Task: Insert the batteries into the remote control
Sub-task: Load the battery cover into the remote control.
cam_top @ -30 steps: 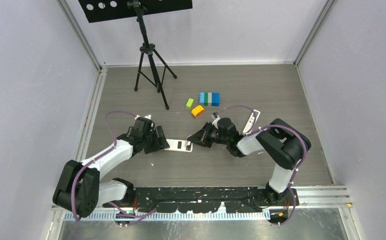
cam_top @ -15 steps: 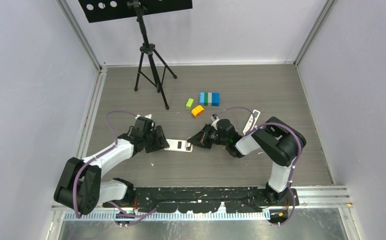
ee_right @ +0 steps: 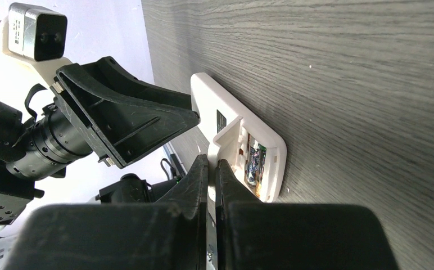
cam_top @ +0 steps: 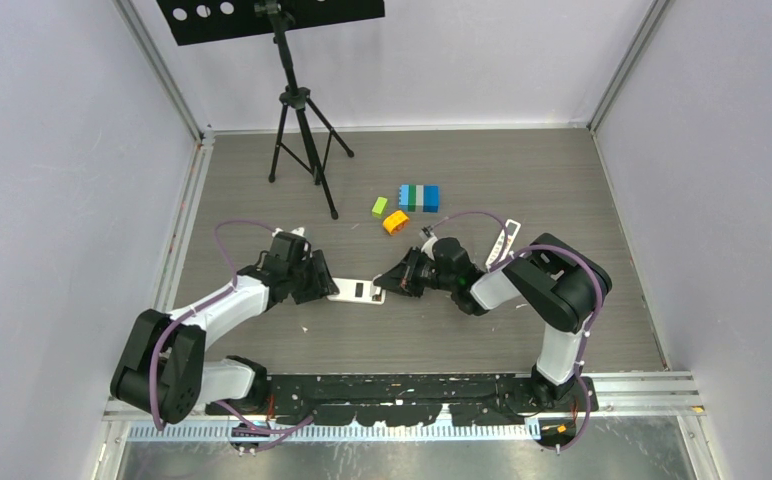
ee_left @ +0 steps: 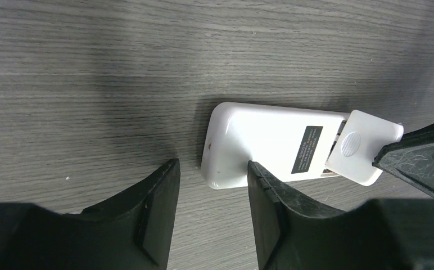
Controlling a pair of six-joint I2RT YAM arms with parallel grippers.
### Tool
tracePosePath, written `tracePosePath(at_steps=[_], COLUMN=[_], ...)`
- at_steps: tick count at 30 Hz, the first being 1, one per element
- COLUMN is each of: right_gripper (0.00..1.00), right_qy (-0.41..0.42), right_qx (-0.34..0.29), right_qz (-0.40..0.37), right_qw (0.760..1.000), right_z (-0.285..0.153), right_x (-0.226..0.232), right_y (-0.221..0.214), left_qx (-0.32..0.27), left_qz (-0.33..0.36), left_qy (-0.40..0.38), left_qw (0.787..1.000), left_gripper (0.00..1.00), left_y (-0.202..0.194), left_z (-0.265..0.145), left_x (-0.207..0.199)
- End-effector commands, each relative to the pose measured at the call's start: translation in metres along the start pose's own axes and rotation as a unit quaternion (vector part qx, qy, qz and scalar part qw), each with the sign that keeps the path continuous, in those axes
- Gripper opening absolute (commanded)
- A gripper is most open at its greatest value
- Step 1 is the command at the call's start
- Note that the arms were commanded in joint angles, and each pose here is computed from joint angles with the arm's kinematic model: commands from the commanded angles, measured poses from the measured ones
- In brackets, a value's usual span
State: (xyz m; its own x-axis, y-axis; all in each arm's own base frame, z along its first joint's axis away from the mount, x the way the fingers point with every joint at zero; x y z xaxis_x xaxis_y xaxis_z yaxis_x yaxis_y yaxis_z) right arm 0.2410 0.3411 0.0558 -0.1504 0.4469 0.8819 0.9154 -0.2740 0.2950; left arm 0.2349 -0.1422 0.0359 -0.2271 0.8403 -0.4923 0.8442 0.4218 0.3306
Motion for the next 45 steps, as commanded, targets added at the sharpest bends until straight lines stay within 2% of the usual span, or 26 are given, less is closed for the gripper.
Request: tracePosePath(at_steps=[1, 6, 12, 19, 31, 45], right_gripper=[0.00, 0.00, 0.00, 0.00, 0.00, 0.00], right_qy=[-0.027, -0.030, -0.048, -0.031, 0.030, -0.001], right_qx=[0.029, 0.047, 0.060, 0.075, 0.047, 0.048], right_qz=[-0.016, -0.001, -0.037, -0.050, -0.027, -0.016], right_qw=[0.999, 0.998, 0.996, 0.995, 0.998, 0.999], right_z=[0.004, 0.000, -0.009, -0.015, -0.010, -0.003], right_x=[-0.015, -0.006, 0.002, 0.019, 0.039, 0.015], right_y=[-0.011, -0.011, -0.007, 0.000, 0.008, 0.003], left_qx=[-0.005, -0.009, -0.011, -0.004, -0.001, 0.000], left_qz=[0.006, 0.011, 0.013, 0.013, 0.010, 0.009], left_qy=[-0.006, 0.002, 0.010, 0.014, 0.006, 0.001], left_qw=[1.000, 1.000, 1.000, 1.000, 1.000, 1.000], left_gripper=[0.49, 0.49, 0.49, 0.47, 0.46, 0.45], left_y=[0.007, 0.009, 0.010, 0.008, 0.005, 0.005], left_z=[0.000, -0.001, 0.002, 0.004, 0.004, 0.003], left_x=[-0.005, -0.002, 0.000, 0.002, 0.001, -0.001])
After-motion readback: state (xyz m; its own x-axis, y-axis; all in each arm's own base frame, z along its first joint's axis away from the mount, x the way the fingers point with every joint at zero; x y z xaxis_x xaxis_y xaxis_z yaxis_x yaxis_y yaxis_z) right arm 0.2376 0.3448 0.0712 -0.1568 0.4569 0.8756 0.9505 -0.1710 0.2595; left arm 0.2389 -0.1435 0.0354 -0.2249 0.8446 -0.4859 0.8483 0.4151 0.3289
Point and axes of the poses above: each gripper's point midway between its finger pads, its own z axis out along the fingers, its own x axis along the line the jaws close on, y = z × x, the point moved 1 cm from there along -z, back along the fingers, and after that the axes turned 9 degrees about -z, right-handed, at the moved point
